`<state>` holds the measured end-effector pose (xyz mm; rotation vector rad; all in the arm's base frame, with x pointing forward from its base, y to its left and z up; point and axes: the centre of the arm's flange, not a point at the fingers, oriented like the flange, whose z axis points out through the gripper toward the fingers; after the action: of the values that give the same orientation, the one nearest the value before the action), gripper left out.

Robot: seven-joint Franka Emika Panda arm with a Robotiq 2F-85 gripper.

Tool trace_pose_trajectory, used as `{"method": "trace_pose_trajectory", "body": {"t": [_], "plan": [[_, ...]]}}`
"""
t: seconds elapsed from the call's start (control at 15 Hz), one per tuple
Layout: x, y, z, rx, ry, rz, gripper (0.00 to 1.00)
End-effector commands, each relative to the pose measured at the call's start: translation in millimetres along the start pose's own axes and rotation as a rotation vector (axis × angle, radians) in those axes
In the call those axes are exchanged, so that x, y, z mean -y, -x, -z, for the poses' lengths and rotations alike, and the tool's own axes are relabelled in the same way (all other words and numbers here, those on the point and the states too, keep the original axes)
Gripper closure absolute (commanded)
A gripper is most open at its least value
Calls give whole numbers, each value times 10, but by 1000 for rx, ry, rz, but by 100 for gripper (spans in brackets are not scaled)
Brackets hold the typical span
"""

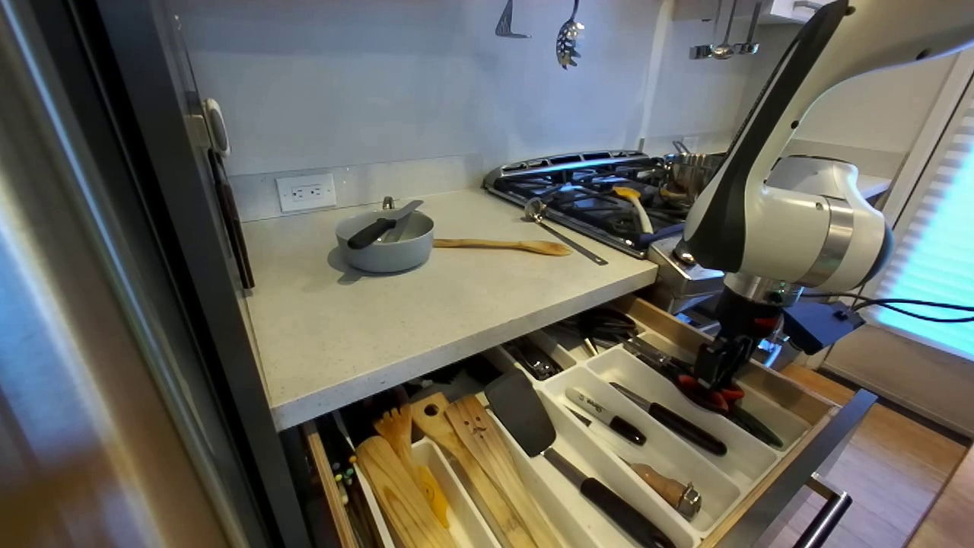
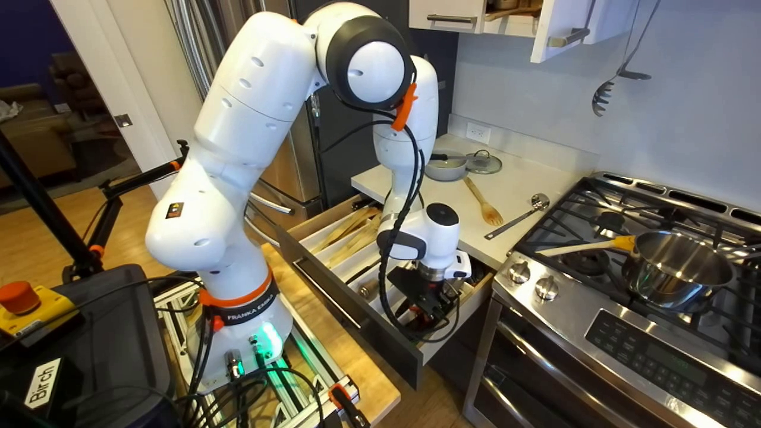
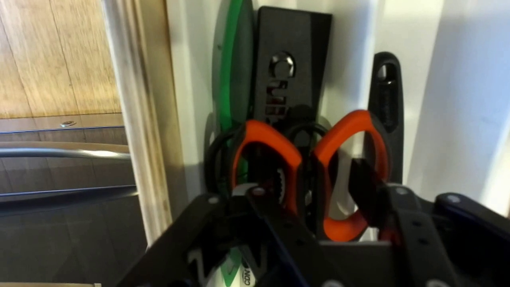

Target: Pick up the scissors from the open drawer and put it on the gray bowl

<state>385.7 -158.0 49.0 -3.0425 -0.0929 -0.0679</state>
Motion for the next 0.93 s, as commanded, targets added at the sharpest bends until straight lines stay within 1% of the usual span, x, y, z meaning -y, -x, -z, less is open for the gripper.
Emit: {"method": "trace_pose_trajectory", "body": {"t": [0.0,0.07,0.13,0.2,0.33,0.53,0.6,0.73,0.87], "plan": [[-78,25,-153,-13,3,-18,54],[-84,29,-169,-11,2,-20,56],[-77,36,-170,-10,1,-19,78],[-61,40,-139,-14,1,-17,78],[20,39,68,-31,14,4,94],[218,67,405,-34,-34,29,93],[288,97,524,-20,-56,40,93],[385,215,727,42,-88,65,93],[420,396,898,103,-183,126,93]]}}
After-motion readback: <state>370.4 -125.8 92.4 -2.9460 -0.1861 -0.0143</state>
